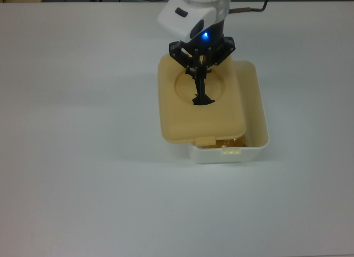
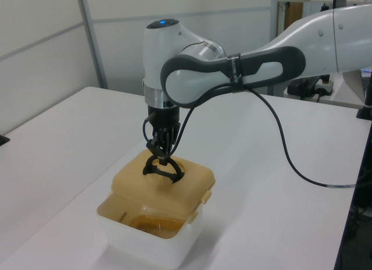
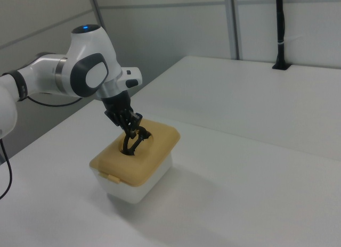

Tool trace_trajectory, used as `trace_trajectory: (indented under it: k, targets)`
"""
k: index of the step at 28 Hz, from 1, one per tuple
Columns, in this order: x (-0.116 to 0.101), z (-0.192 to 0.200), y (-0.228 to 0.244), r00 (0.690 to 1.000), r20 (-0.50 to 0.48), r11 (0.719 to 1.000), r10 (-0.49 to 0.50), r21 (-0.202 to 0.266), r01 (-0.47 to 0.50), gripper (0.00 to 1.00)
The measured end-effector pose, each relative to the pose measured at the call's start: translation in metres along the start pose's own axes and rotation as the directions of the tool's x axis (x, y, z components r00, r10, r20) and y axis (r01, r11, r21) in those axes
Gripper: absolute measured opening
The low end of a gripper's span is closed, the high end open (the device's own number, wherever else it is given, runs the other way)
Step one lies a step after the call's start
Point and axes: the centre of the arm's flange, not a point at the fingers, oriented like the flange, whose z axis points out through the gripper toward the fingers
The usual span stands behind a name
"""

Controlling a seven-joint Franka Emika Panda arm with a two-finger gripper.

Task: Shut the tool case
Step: 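Lower the lid onto the box rim and press it down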

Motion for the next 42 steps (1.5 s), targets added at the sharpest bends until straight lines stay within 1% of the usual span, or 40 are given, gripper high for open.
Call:
trace_trajectory:
  k: [3,8,19,32,34,36,37,40,41,42]
  targets:
    - [0.001,0.008,-0.003,1.000,0.011,1.000,0.001,-0.008,-0.001,0.11]
    - [0.002,0.014,-0.017,1.000,0.018,1.000,-0.007,-0.007,0.007,0.11]
    - [0.004,-0.007,-0.042,1.000,-0.024,1.000,-0.015,0.010,0.015,0.11]
    - [0.003,-0.007,-0.050,1.000,-0.023,1.000,-0.018,0.015,0.019,0.11]
    - [0.002,-0.006,-0.053,1.000,-0.023,1.000,-0.018,0.010,0.018,0.11]
    - [0.001,-0.006,-0.058,1.000,-0.025,1.000,-0.019,0.001,0.019,0.20]
    - [0.001,-0.006,-0.061,1.000,-0.025,1.000,-0.018,-0.002,0.018,0.22]
    - [0.000,-0.006,-0.066,1.000,-0.027,1.000,-0.014,-0.007,0.014,0.33]
    - [0.000,-0.006,-0.066,1.000,-0.028,1.000,-0.014,-0.009,0.013,0.40]
    - [0.000,-0.006,-0.067,1.000,-0.028,1.000,-0.014,-0.009,0.014,0.42]
